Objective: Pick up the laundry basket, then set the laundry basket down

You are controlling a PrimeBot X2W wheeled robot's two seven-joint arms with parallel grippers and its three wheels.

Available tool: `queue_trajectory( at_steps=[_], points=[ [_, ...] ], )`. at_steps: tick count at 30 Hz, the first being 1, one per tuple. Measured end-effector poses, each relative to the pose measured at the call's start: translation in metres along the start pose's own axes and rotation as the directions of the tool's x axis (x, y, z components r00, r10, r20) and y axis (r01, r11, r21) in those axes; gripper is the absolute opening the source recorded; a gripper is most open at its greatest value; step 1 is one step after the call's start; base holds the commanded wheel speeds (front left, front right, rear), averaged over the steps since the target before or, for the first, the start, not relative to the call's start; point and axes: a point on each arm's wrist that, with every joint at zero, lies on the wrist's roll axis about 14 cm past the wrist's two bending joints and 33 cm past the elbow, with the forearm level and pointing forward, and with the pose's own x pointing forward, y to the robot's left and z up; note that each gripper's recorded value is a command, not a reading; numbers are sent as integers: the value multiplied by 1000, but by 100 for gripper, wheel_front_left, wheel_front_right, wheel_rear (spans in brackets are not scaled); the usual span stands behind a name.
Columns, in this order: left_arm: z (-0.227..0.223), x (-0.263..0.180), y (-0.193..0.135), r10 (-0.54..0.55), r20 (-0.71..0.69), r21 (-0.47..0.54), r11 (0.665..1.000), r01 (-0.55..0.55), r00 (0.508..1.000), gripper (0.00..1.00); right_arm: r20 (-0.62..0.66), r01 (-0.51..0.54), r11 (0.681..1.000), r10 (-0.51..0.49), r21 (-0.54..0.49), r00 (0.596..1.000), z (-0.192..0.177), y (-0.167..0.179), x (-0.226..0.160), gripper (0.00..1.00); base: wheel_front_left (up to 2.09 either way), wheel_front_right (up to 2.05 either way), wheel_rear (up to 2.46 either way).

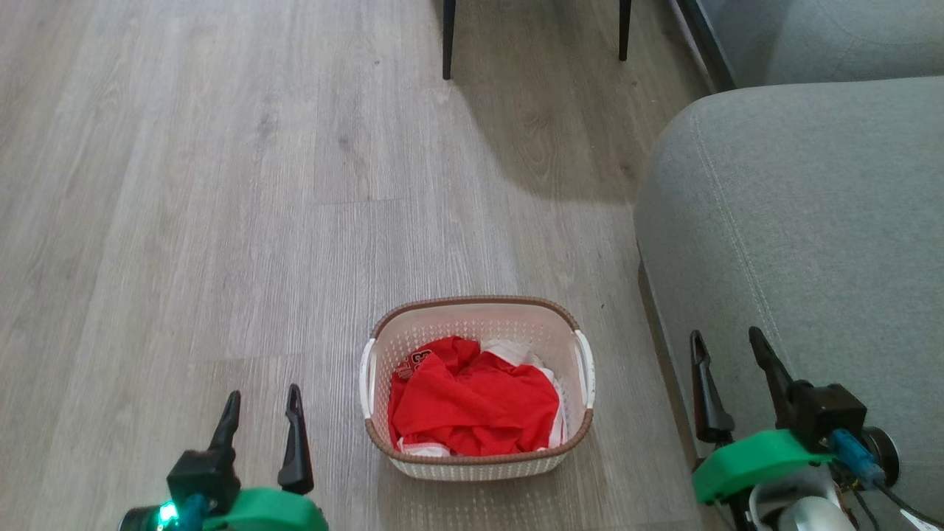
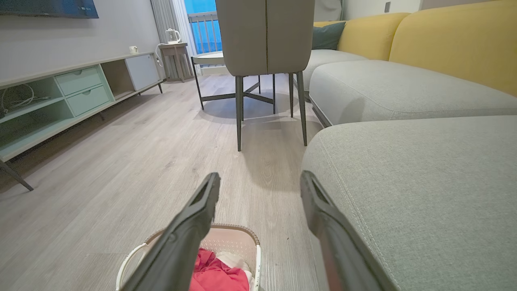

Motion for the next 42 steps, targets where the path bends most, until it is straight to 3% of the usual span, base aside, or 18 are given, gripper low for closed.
queue_trajectory(
  at_steps=[3, 4, 13, 27, 42],
  points=[
    [0, 0, -1, -4, 1, 3, 1000, 4, 1000, 100, 1, 2, 1000, -2, 0, 1000, 0, -1, -1, 100, 0, 0, 0],
    [0, 0, -1, -7, 1, 8, 1000, 7, 1000, 0, 1, 3, 1000, -3, -1, 1000, 1, -1, -1, 0, 0, 0, 0],
    [-47, -23, 7, 22, -158, -8, 1000, -24, 987, 0, -157, 51, 998, -43, 48, 987, -48, -7, -26, 0, 0, 0, 0],
    [-49, -18, 10, 35, -189, -170, 983, -68, 981, 0, -167, 120, 973, -88, 197, 982, -49, -15, -25, 0, 0, 0, 0],
    [-46, -8, 17, 52, -204, -334, 935, -120, 978, 0, -181, 193, 918, -137, 345, 974, -49, -28, -23, 0, 0, 0, 0]
  ],
)
